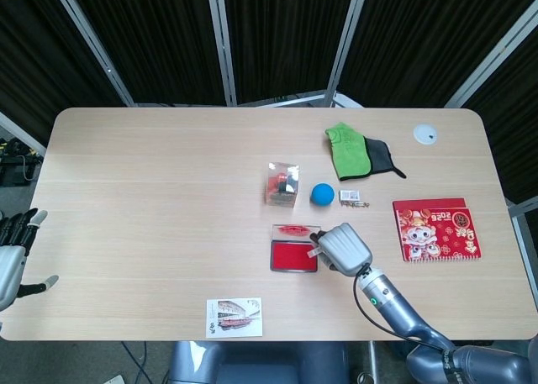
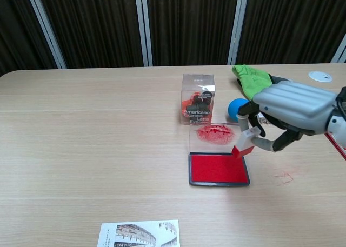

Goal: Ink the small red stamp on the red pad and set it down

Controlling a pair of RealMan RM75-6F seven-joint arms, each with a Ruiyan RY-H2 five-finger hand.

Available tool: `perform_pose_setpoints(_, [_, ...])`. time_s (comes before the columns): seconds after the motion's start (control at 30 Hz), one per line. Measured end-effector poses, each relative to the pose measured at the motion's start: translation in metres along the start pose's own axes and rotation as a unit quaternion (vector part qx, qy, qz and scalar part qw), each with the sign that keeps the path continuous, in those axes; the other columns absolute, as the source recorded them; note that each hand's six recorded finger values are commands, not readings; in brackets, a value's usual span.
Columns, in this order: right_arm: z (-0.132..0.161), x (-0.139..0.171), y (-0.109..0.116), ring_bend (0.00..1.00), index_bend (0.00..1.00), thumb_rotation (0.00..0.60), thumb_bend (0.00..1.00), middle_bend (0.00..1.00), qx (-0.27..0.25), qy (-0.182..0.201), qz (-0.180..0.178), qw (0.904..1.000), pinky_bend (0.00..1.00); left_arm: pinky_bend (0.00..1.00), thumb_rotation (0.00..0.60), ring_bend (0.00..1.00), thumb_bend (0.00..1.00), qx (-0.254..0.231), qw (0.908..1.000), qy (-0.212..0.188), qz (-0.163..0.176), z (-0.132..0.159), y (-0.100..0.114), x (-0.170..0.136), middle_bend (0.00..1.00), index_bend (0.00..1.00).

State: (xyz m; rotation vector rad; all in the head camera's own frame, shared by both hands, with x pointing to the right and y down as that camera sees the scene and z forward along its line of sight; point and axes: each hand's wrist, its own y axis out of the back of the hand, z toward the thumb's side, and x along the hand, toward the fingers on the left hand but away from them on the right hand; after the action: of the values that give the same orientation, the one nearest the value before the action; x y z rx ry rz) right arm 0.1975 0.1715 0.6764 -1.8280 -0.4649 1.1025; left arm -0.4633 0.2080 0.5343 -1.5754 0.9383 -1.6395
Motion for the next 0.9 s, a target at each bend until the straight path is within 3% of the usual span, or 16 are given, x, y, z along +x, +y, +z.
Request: perform_pose_setpoints(0.9, [0.027,-0.022,-0.034,0.76,0.56,0.6,0.43,0.61,-0.001,-0.004,0.021,0.9998,1.0,0.0,0.6,0.0,0.0,0.002,1.0,0.002,-0.002,-0.001,-0.002,0.001,0.0,0.0])
